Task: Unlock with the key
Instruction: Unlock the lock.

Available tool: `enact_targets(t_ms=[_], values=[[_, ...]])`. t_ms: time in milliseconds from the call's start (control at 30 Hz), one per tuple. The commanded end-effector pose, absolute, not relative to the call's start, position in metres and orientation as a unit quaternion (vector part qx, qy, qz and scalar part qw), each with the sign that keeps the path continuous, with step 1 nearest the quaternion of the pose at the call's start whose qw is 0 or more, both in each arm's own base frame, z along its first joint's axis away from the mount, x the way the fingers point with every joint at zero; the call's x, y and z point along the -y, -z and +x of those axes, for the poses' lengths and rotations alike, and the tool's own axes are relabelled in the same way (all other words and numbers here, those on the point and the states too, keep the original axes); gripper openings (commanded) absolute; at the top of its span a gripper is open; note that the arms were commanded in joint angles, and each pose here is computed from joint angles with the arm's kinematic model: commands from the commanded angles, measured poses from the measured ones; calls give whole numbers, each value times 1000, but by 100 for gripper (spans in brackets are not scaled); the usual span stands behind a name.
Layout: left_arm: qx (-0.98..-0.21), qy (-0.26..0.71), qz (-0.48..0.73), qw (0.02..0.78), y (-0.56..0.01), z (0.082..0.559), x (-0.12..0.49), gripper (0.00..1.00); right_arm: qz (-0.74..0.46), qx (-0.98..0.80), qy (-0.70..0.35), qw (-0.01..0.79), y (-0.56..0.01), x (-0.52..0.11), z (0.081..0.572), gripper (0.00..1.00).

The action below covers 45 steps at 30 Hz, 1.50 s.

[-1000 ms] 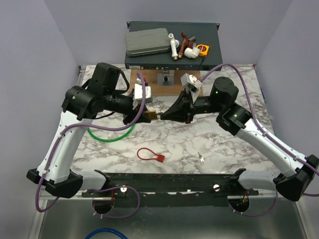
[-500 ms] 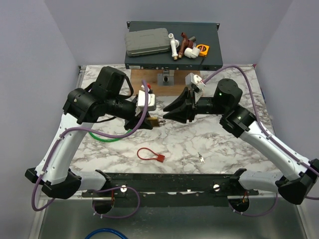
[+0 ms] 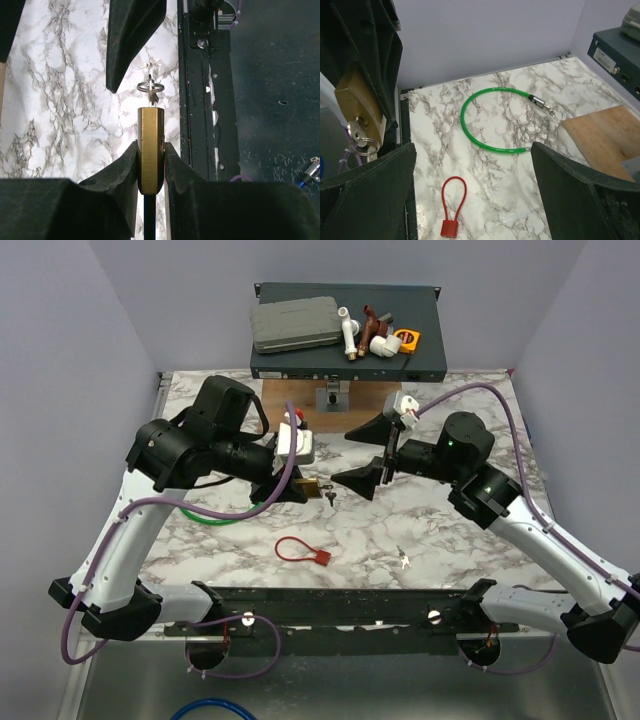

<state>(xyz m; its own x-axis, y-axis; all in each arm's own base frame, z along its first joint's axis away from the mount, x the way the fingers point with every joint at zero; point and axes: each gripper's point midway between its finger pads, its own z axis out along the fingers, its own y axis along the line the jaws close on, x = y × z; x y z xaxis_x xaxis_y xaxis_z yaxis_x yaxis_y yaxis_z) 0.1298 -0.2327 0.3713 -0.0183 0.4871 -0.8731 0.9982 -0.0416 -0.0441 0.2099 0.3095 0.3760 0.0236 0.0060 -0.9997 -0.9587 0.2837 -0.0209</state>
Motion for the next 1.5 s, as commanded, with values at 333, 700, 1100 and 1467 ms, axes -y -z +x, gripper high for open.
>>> enact_targets(t_ms=[333,700,1100,1467], values=[[-628,385,596,320,-337,139,238,0,-271,-645,-344,627,-356,-270,253,100],[-626,388,603,307,-309,157,243,0,-329,-694,-329,549,-313,-279,246,81],[-646,371,588,315,-295,179,232,0,-238,-750,-300,539,-297,-273,274,100],[-643,384,589,303,-289,175,232,0,-261,-751,-304,524,-298,-280,272,100]])
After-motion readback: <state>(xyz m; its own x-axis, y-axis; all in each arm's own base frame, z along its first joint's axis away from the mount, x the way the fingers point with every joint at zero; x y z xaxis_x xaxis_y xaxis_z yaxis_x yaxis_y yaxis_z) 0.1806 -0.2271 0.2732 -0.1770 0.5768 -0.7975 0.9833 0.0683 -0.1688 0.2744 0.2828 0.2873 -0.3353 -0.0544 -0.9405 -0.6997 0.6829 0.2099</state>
